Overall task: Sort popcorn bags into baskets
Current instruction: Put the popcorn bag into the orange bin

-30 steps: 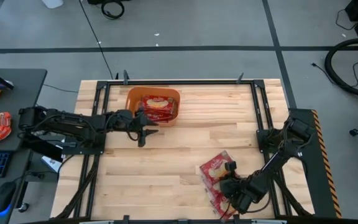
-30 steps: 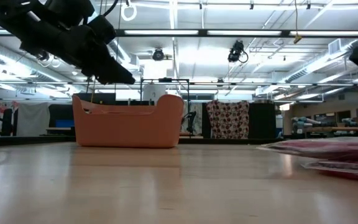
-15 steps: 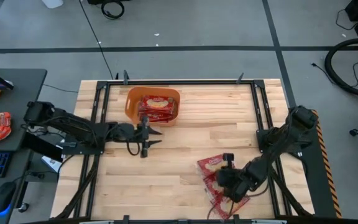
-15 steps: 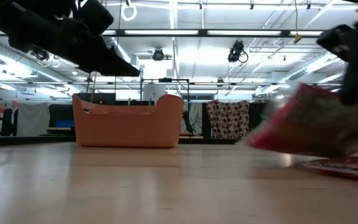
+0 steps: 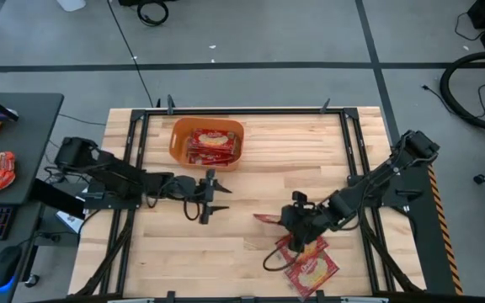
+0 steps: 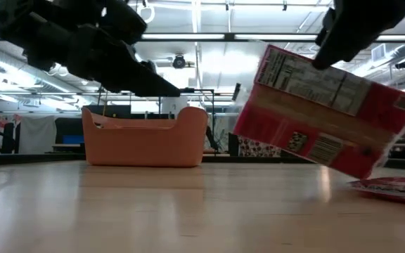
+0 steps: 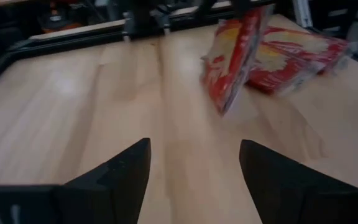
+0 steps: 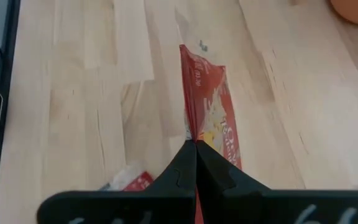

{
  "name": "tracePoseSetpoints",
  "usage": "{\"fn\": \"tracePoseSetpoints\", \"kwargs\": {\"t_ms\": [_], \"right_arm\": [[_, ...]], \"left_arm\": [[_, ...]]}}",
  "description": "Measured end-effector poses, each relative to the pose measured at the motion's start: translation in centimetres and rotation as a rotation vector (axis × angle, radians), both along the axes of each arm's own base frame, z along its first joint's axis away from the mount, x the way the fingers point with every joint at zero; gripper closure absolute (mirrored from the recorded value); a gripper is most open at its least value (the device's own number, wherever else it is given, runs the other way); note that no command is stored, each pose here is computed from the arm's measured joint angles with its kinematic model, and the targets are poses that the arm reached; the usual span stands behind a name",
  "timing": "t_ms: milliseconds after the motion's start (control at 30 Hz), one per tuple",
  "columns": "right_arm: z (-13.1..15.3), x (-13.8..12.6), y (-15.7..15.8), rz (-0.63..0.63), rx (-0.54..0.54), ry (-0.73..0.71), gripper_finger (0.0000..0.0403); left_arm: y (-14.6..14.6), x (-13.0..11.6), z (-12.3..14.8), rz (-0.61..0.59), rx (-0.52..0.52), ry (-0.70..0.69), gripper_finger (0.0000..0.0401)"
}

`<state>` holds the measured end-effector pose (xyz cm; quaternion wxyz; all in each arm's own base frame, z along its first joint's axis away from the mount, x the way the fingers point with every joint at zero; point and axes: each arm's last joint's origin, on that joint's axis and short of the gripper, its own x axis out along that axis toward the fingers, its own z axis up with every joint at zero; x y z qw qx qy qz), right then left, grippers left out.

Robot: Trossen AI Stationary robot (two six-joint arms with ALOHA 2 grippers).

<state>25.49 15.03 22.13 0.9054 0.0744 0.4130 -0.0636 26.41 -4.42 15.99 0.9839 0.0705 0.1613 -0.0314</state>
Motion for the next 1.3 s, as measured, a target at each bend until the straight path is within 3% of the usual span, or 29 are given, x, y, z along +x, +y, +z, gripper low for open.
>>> {"fn": "tracePoseSetpoints", "kwargs": {"t_ms": [367, 733, 867, 1133, 1300], "right_arm": [[0.3, 1.8, -2.5, 0.000, 0.035, -0.012, 0.0401], [0.6, 2.7, -3.5, 0.009, 0.039, -0.053, 0.0401], [0.7, 2.9, -3.5, 0.025, 0.043, -0.073, 0.0400], [0.8, 3.0, -3.5, 0.023, 0.032, -0.083, 0.0391], [1.3, 2.6, -3.6, 0.046, 0.031, -0.084, 0.0354]], "left_arm": [[-1.1, 5.4, -0.3, -0.041, -0.003, 0.026, 0.0163], [-1.7, 8.1, -1.7, -0.099, -0.015, 0.072, 0.0169], [-1.8, 8.5, -1.6, -0.098, -0.011, 0.102, 0.0217], [-1.6, 8.8, -1.3, -0.095, 0.012, 0.107, 0.0377], [-1.2, 8.3, -0.6, -0.085, 0.060, 0.128, 0.0373]]}}
